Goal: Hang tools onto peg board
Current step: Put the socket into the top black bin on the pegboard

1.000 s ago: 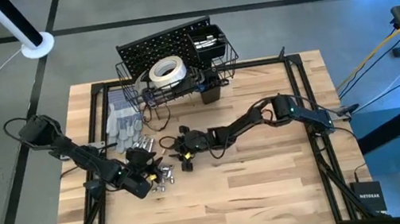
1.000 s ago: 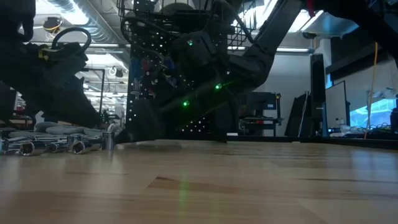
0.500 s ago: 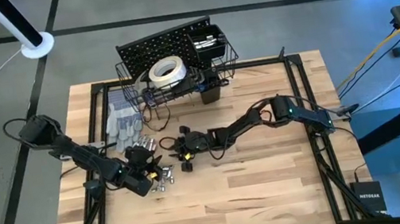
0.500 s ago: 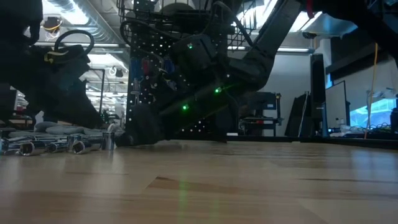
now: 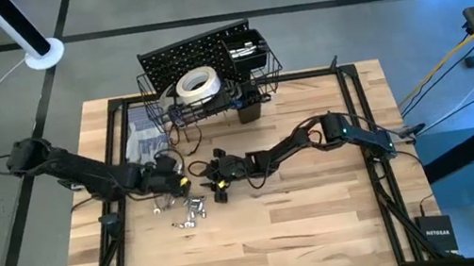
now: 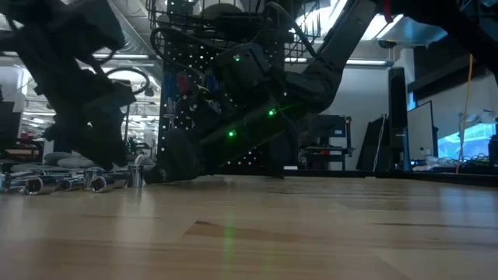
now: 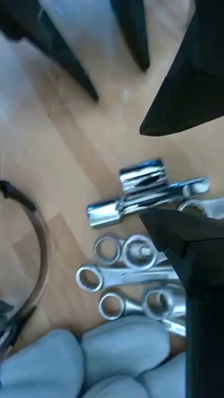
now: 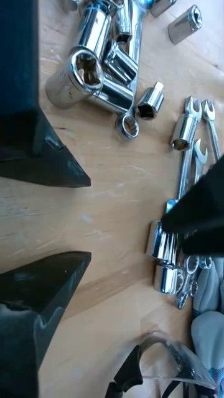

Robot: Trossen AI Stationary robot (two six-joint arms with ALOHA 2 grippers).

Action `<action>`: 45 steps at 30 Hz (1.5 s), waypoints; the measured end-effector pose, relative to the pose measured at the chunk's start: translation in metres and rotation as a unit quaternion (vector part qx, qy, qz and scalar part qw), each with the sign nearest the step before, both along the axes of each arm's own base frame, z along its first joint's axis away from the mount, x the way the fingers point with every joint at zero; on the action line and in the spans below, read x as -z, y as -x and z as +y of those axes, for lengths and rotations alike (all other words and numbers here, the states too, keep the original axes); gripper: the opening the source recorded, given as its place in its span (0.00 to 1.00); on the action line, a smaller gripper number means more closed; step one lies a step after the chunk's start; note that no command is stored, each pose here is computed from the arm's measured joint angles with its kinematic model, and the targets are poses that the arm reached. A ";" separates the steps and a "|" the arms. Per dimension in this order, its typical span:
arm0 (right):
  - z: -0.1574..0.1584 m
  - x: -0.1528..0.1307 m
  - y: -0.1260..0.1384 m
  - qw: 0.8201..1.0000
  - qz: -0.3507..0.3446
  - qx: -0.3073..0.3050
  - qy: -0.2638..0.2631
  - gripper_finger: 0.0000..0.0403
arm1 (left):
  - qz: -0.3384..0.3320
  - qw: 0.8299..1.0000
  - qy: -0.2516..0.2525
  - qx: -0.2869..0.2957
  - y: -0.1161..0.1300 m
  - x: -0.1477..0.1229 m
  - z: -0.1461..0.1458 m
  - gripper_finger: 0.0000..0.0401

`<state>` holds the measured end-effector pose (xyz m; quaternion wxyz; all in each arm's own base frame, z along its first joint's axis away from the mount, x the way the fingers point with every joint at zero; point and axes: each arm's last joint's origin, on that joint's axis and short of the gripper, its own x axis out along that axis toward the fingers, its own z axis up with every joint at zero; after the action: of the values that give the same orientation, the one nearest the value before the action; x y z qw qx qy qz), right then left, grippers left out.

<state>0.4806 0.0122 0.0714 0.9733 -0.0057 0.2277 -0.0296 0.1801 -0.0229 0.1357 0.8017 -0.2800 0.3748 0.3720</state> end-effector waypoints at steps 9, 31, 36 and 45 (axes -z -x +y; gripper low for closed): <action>-0.001 0.000 0.000 1.000 0.004 0.008 0.016 0.46 | 0.030 0.999 0.028 0.010 -0.005 0.008 0.010 0.48; -0.001 0.001 0.001 1.000 0.008 0.010 0.018 0.46 | 0.079 0.995 -0.026 0.049 -0.007 0.018 0.011 0.28; -0.001 0.001 0.001 1.000 0.011 0.009 0.019 0.46 | 0.076 0.994 -0.030 0.069 -0.010 0.012 0.007 0.28; 0.000 0.001 0.001 0.999 0.010 -0.003 0.042 0.46 | 0.058 0.985 -0.040 0.155 -0.021 -0.005 -0.007 0.18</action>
<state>0.4798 0.0120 0.0707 0.9700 -0.0477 0.2359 -0.0360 0.2014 -0.0302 0.1412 0.8371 -0.1641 0.4440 0.2741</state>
